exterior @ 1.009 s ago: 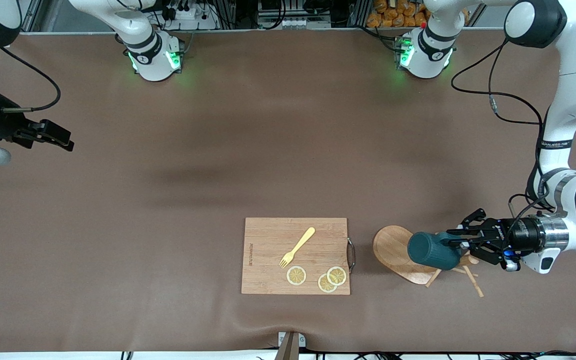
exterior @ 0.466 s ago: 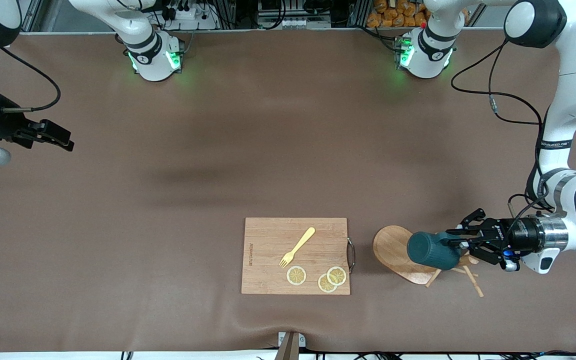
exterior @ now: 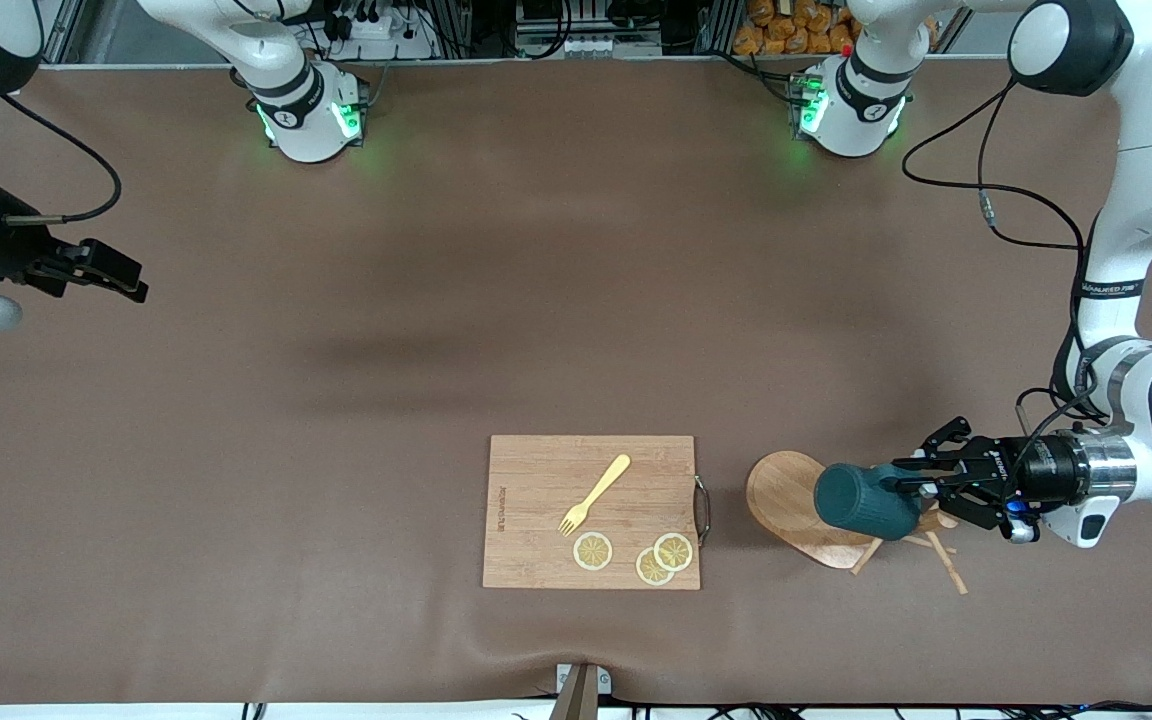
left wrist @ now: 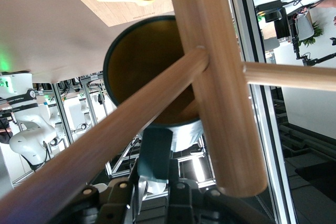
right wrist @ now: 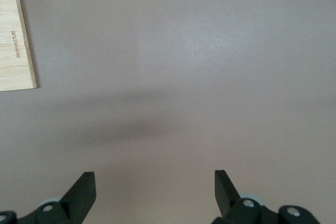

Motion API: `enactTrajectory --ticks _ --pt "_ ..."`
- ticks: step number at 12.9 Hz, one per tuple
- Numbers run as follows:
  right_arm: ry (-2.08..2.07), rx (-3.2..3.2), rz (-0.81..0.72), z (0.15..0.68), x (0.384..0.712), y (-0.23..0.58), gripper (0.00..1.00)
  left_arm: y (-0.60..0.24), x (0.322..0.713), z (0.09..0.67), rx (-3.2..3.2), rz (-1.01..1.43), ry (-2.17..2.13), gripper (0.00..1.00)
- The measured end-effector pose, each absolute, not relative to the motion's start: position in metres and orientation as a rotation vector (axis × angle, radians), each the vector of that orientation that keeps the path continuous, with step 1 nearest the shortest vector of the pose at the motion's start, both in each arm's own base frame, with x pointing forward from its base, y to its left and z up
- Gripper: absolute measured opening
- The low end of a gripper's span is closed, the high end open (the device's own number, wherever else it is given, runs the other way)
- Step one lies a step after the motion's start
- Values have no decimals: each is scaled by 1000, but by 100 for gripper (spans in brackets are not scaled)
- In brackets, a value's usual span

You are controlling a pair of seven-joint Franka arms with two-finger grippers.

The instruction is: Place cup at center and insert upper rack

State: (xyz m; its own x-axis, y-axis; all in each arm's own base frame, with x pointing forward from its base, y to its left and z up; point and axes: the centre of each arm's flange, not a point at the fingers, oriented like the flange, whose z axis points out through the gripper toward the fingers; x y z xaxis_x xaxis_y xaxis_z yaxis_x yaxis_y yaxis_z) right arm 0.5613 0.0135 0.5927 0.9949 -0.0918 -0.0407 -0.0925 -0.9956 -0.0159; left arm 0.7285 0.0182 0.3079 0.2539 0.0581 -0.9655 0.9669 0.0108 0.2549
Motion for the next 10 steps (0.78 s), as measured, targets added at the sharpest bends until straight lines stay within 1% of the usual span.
enactTrajectory --ticks 10 --pt "144 -3120 62 593 561 14 100 21 728 307 1348 -974 1070 21"
